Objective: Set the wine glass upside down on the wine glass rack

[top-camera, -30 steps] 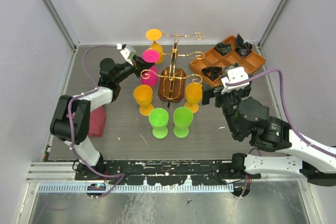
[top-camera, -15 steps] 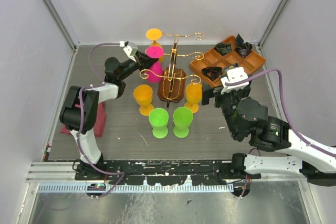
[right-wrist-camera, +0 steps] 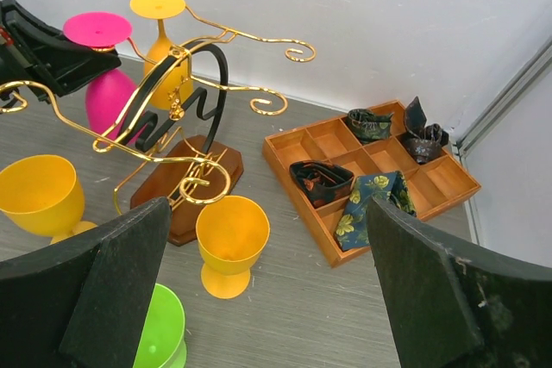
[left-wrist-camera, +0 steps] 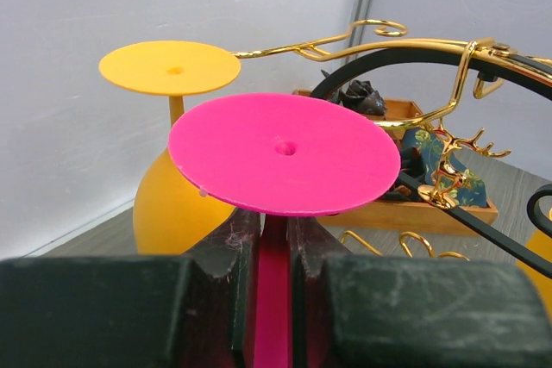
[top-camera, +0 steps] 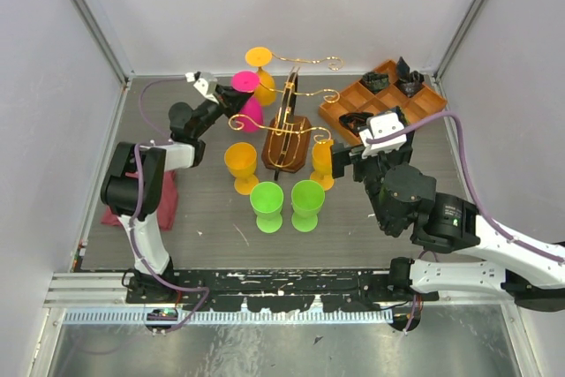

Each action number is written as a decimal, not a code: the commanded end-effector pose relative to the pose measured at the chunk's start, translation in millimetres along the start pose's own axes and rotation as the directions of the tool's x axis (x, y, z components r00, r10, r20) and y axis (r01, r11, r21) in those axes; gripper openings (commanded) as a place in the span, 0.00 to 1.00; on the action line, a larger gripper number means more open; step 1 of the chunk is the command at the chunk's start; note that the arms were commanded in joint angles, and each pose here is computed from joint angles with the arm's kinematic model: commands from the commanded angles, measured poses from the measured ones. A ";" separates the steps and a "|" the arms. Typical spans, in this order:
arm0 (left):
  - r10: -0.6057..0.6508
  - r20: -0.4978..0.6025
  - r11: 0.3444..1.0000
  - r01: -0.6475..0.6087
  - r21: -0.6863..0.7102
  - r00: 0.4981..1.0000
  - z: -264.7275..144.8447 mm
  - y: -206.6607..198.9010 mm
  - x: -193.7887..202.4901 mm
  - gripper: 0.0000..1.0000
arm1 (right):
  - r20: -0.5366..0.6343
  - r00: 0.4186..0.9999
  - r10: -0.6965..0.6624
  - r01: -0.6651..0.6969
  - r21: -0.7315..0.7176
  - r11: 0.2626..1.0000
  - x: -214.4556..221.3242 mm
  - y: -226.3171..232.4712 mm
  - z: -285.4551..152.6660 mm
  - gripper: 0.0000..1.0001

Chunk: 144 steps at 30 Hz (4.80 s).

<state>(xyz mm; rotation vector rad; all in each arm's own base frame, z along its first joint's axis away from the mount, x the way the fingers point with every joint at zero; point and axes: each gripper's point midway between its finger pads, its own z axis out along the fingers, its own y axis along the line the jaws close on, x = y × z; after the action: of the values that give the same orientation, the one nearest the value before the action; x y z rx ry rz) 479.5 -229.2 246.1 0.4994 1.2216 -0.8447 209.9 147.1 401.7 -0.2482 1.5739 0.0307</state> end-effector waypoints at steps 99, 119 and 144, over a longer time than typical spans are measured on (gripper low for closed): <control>-0.392 -0.332 0.641 -0.004 -0.768 0.858 -212.2 -31.0 -143.3 0.86 | -0.465 0.875 -0.134 -0.094 -0.435 0.896 126.0 242.5 21.6 0.81; -0.411 -0.345 0.605 -0.031 -0.795 0.844 -222.0 -21.5 -123.5 0.87 | -0.346 0.919 -0.189 -0.009 -0.497 0.868 102.7 272.9 36.1 0.78; -0.369 -0.302 0.478 -0.100 -0.873 0.879 -255.3 -18.3 -142.7 0.97 | -0.256 0.880 -0.401 0.236 -0.497 0.835 139.5 289.1 113.4 0.80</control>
<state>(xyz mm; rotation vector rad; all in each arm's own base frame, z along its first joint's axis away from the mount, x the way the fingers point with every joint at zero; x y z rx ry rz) 300.1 -15.5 306.2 -0.2792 1.9894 -0.1212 262.3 424.3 207.1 -0.9607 1.8965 0.0666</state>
